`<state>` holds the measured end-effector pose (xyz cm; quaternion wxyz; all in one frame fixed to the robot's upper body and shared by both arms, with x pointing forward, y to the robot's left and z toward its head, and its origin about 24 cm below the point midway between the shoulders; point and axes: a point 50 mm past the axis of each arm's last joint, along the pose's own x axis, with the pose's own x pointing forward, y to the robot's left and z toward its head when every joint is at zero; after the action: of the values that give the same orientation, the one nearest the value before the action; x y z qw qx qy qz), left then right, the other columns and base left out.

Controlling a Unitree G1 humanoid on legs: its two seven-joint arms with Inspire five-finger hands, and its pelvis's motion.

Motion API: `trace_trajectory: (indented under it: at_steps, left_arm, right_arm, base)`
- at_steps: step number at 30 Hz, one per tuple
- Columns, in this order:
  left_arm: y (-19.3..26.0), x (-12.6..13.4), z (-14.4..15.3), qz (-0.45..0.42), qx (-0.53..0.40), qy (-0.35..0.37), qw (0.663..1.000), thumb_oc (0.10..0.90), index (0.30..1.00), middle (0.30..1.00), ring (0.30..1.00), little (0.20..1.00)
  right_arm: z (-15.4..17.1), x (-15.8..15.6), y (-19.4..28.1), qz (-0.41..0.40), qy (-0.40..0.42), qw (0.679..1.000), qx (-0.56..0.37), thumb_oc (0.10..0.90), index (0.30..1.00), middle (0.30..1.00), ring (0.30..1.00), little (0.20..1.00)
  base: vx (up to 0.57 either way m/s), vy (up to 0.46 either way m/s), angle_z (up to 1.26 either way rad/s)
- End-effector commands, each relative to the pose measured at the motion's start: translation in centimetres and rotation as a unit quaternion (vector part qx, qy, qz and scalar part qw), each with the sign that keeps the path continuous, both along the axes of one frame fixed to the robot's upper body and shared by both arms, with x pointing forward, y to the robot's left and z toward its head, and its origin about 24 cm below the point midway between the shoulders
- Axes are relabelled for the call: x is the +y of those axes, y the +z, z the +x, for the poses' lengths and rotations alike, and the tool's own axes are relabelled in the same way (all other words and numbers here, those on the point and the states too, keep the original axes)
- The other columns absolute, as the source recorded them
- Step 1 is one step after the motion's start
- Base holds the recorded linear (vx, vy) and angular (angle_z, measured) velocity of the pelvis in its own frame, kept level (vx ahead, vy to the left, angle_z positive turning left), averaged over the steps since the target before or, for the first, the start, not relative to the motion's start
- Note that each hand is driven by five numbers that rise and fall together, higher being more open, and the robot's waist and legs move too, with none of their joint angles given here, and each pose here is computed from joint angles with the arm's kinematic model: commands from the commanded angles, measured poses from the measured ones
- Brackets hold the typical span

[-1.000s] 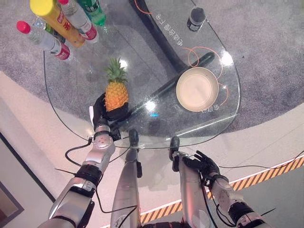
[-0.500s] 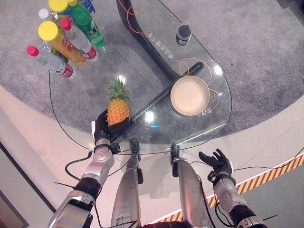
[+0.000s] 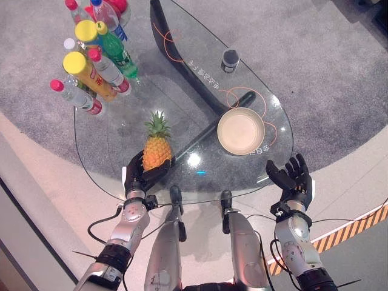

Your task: Pick up the fruit to the plate

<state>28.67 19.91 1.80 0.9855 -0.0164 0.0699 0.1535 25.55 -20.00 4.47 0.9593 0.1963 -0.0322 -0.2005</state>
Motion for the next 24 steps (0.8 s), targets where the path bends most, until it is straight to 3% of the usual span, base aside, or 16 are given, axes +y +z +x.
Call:
trace_trajectory:
  at_steps: [1, 8, 11, 15, 24]
  left_arm:
    - [6.7, 0.5, 1.0, 0.061, -0.173, -0.013, 0.983, 0.100, 0.300, 0.300, 0.300, 0.200]
    - [10.4, 0.0, 0.1, 0.112, -0.263, -0.040, 0.957, 0.100, 0.300, 0.300, 0.300, 0.200]
    - [12.6, -1.1, -0.6, 0.150, -0.325, -0.077, 0.931, 0.100, 0.300, 0.300, 0.300, 0.200]
    - [14.4, -2.2, -1.1, 0.168, -0.368, -0.113, 0.907, 0.100, 0.300, 0.300, 0.300, 0.200]
    - [15.8, -3.8, -1.6, 0.182, -0.397, -0.171, 0.883, 0.100, 0.300, 0.300, 0.300, 0.200]
  right_arm:
    - [0.5, 0.6, 5.7, -0.053, 0.068, 0.986, -0.146, 0.800, 0.900, 0.900, 0.900, 0.900]
    - [0.7, 2.3, 8.3, -0.052, 0.148, 0.965, -0.212, 0.800, 0.900, 0.900, 0.900, 0.900]
    - [0.8, 4.0, 9.4, 0.003, 0.213, 0.947, -0.239, 0.800, 0.900, 0.900, 0.900, 0.900]
    - [1.3, 4.9, 9.8, 0.047, 0.245, 0.936, -0.250, 0.800, 0.900, 0.900, 0.900, 0.900]
    - [2.1, 6.8, 11.2, 0.065, 0.280, 0.917, -0.277, 0.800, 0.900, 0.900, 0.900, 0.900]
  base:
    - [0.00, 0.000, 0.00]
    - [-0.01, -0.009, 0.02]
    - [-0.02, -0.043, 0.06]
    - [-0.01, -0.025, 0.19]
    - [0.00, -0.018, 0.09]
